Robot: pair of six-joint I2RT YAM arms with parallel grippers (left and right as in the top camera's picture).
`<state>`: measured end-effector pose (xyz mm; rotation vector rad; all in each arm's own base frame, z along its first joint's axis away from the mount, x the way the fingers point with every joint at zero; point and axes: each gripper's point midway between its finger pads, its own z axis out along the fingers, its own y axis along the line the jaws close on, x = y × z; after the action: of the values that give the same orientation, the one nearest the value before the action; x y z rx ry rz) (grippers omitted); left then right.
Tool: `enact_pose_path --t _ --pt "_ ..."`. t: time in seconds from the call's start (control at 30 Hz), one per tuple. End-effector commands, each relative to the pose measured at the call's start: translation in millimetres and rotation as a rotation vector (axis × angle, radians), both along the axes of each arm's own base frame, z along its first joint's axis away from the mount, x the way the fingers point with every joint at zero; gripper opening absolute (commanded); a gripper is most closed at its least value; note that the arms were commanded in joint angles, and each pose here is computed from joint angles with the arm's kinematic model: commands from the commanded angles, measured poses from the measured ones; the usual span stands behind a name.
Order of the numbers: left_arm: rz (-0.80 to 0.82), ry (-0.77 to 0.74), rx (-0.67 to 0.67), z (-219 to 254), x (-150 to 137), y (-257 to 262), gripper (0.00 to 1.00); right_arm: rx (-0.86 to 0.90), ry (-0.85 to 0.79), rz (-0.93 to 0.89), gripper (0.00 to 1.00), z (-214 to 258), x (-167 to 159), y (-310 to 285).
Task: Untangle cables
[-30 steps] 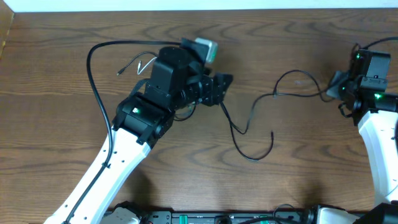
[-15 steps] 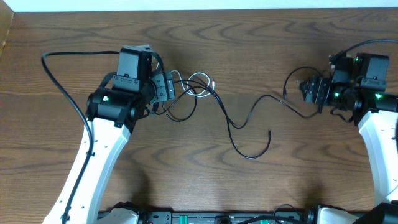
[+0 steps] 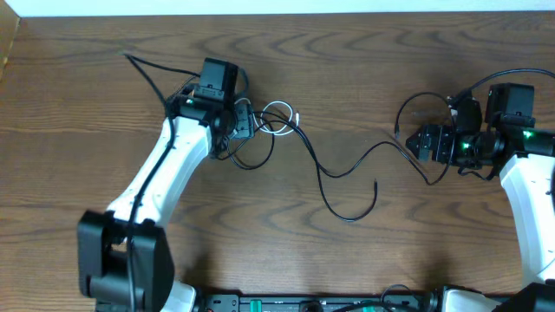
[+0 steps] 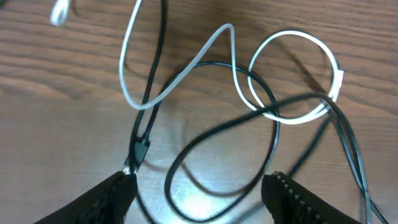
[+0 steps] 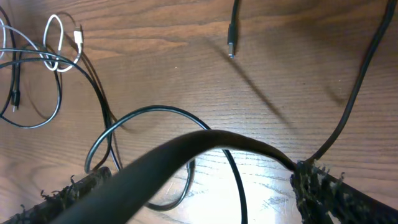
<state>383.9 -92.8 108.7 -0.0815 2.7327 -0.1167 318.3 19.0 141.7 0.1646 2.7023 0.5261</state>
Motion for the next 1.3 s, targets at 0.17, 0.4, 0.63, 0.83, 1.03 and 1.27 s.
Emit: enact_pose_path --t 0.17,0.4,0.63,0.83,1.03,1.27 --pt "-0.047 0.123 0.041 -60.9 2.0 -0.8 0.54 0.007 -0.021 0.017 0.86 6.8 0.6 3.8" --pt "-0.165 -0.126 -0.221 52.7 35.7 -50.3 0.08 0.004 -0.037 0.017 0.88 8.3 4.0 3.3" --pt "-0.205 -0.831 -0.557 337.4 15.5 -65.2 0.07 0.001 -0.056 0.017 0.91 10.1 8.0 2.7" --pt "-0.329 -1.099 -0.905 457.4 -46.0 -77.0 0.08 0.049 -0.085 0.039 0.99 15.9 12.1 10.9" --pt "-0.336 -1.036 -0.989 454.9 -44.5 -85.0 0.07 0.091 -0.236 0.078 0.99 40.1 38.3 18.2" --pt "-0.537 -0.782 -1.053 407.3 -41.9 -123.2 0.08 0.19 -0.358 0.353 0.99 78.6 29.4 63.3"
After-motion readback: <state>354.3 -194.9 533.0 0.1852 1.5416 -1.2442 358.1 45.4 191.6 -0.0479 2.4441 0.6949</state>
